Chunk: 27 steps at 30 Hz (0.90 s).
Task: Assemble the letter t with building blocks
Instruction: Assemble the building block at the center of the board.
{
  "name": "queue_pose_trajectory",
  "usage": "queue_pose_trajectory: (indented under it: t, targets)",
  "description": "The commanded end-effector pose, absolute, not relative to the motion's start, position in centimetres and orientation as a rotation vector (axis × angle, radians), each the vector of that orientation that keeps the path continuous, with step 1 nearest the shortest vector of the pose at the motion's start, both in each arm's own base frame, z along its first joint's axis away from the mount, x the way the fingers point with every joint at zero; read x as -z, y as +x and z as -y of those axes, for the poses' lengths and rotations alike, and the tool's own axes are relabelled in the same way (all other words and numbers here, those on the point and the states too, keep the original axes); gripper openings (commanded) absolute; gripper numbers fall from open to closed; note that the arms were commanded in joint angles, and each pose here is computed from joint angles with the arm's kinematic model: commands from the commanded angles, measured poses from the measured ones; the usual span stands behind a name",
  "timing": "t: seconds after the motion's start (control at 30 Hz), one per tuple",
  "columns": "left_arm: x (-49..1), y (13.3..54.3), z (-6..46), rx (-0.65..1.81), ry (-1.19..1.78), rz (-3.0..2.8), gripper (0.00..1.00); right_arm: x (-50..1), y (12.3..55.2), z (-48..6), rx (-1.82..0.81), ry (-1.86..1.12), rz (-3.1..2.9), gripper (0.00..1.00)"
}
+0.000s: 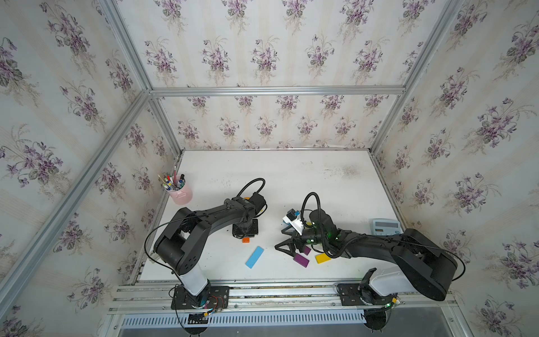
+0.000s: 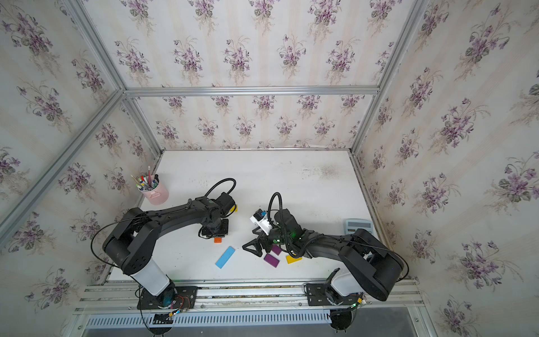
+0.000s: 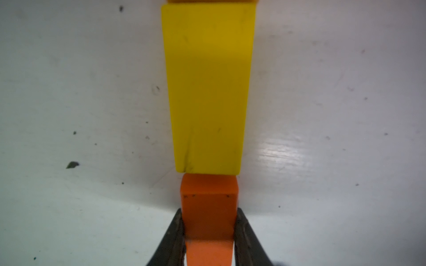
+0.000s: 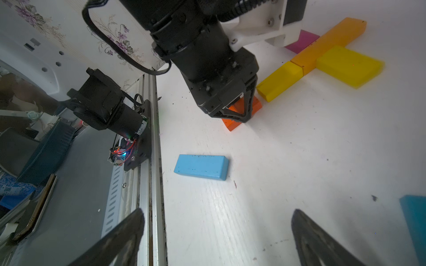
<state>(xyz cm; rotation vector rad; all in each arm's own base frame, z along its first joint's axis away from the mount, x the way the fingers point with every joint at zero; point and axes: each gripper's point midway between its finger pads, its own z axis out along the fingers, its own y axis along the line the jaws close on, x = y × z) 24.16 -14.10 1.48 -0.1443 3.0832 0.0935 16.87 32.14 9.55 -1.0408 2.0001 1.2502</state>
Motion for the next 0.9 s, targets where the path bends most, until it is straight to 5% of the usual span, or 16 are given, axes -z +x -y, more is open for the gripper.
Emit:
queue_pose_trajectory:
  t: [0.0, 0.87]
  targets:
    - [-1.4, 24.39, 13.81, -0.118, -0.134, -3.079, 0.22, -9.96, 17.13, -32.38, -1.246, -1.049, -1.967, 0.99]
    - [-1.47, 24.86, 13.29, -0.152, -0.146, -3.086, 0.28, -9.55, 16.99, -32.41, -1.25, -1.058, -1.983, 0.99]
